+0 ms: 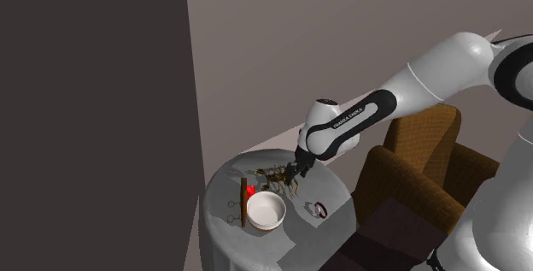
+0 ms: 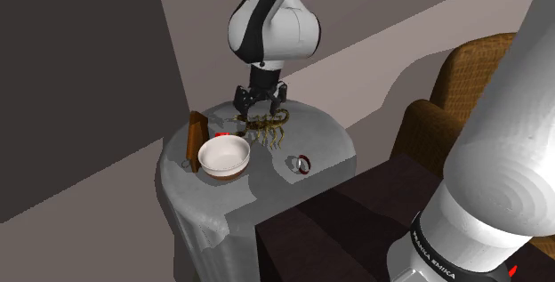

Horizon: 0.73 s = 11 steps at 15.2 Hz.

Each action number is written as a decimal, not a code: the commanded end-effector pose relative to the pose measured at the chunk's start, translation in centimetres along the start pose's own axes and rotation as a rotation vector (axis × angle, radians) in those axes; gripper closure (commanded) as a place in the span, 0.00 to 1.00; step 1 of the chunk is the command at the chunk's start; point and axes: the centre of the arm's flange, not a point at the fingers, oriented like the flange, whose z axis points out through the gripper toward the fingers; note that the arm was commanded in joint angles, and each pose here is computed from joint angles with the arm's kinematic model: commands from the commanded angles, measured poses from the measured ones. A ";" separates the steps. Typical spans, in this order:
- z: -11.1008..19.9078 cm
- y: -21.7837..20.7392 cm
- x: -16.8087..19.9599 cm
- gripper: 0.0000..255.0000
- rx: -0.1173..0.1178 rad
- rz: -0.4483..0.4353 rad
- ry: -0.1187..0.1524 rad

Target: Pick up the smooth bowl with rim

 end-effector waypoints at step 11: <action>12.3 -1.5 3.3 0.00 0.017 0.007 -0.012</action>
